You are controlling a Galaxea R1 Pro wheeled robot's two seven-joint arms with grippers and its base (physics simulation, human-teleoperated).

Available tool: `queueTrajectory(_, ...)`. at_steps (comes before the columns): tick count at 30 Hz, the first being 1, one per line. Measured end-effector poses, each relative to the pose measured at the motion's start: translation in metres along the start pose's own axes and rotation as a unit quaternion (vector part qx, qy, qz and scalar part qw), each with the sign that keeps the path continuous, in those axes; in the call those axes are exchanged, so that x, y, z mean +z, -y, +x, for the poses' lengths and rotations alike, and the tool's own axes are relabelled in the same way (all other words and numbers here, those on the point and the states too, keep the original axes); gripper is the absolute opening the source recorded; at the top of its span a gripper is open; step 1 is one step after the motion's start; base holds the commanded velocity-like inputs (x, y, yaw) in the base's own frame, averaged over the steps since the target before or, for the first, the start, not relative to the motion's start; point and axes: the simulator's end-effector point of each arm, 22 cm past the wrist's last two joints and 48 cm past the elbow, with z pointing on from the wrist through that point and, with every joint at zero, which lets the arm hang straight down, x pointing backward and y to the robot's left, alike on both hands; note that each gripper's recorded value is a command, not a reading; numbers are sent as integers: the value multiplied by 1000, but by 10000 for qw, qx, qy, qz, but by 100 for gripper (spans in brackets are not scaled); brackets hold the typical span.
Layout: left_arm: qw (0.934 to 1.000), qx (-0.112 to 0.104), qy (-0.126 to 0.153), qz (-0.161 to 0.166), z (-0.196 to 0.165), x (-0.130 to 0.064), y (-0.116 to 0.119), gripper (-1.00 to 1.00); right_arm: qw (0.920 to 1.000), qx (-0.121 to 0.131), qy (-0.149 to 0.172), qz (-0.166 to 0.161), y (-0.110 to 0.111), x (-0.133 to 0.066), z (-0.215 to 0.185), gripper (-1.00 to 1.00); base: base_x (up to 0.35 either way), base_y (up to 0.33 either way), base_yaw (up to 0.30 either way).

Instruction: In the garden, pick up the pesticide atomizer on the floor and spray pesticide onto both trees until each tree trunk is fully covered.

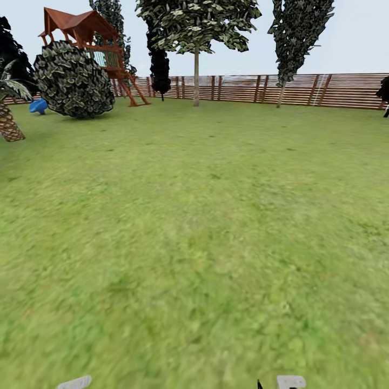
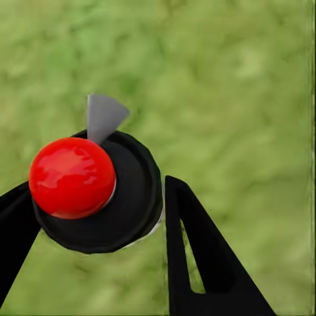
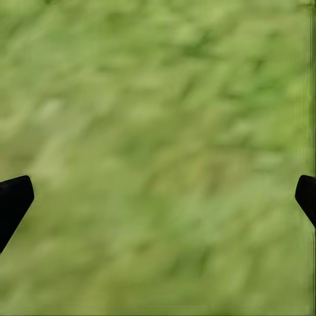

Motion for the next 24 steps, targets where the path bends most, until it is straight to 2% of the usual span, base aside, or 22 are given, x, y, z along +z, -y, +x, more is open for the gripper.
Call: queueTrajectory(24,10000,-6,0,-18,0,0,-2,-100,10000,0,-1,0,0,0,0,100,303,-158,0)
